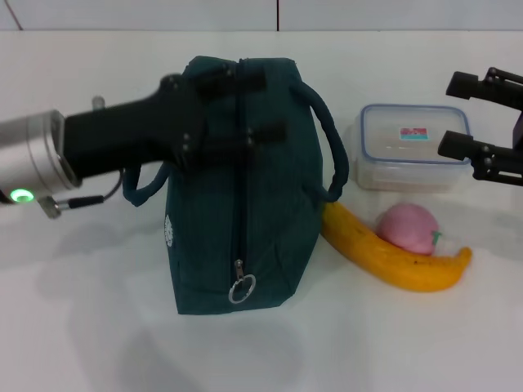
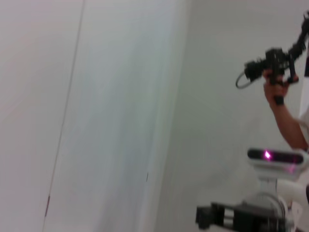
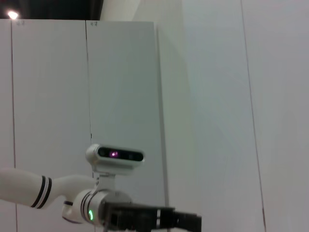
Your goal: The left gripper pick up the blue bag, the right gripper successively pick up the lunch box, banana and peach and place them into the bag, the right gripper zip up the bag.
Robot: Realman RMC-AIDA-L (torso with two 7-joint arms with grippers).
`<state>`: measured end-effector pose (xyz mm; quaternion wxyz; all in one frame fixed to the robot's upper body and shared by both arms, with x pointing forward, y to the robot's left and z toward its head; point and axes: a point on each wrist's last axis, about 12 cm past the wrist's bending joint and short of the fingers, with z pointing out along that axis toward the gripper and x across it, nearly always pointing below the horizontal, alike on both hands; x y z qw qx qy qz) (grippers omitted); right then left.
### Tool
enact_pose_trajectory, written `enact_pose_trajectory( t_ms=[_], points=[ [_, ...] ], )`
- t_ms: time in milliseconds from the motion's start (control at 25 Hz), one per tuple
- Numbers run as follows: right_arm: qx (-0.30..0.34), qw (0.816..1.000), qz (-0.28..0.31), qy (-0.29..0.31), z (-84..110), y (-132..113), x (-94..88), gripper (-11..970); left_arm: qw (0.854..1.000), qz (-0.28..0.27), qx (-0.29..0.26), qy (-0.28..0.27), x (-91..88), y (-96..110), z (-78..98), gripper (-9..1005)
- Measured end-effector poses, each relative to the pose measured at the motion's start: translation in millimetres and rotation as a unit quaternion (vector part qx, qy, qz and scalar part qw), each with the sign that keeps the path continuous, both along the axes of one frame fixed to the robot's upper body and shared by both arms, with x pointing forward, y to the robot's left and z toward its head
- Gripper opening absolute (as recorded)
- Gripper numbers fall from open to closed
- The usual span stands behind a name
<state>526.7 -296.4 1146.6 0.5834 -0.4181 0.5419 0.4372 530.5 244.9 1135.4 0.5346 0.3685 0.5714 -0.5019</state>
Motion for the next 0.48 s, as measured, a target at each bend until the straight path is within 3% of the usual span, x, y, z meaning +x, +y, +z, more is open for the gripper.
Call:
enact_pose_trajectory(
  t_ms=[120, 200, 240, 320, 480],
  points=[
    [-0.002, 1.0, 0.002, 0.001, -0.6, 0.4, -0.3, 740, 0.999, 0.011, -0.009, 0.034, 9.4, 11.3, 22.4, 792],
    [-0.004, 1.0, 0.003, 0.003, -1.2, 0.5, -0.5, 740, 0.995, 0.032, 0.011, 0.095, 22.6, 28.8, 49.6, 792],
    [-0.005, 1.0, 0.003, 0.004, -1.7, 0.3, -0.9, 740, 0.993, 0.036, 0.016, 0.108, 24.4, 31.5, 52.9, 792],
    [-0.006, 1.0, 0.002, 0.006, -2.8, -0.6, -2.2, 740, 0.983, 0.052, 0.053, 0.17, 33.2, 41.8, 66.1, 791],
    [-0.006, 1.0, -0.001, 0.005, -5.1, -2.3, -4.9, 740, 0.938, 0.096, 0.128, 0.306, 44.9, 56.6, 72.1, 791]
  ],
)
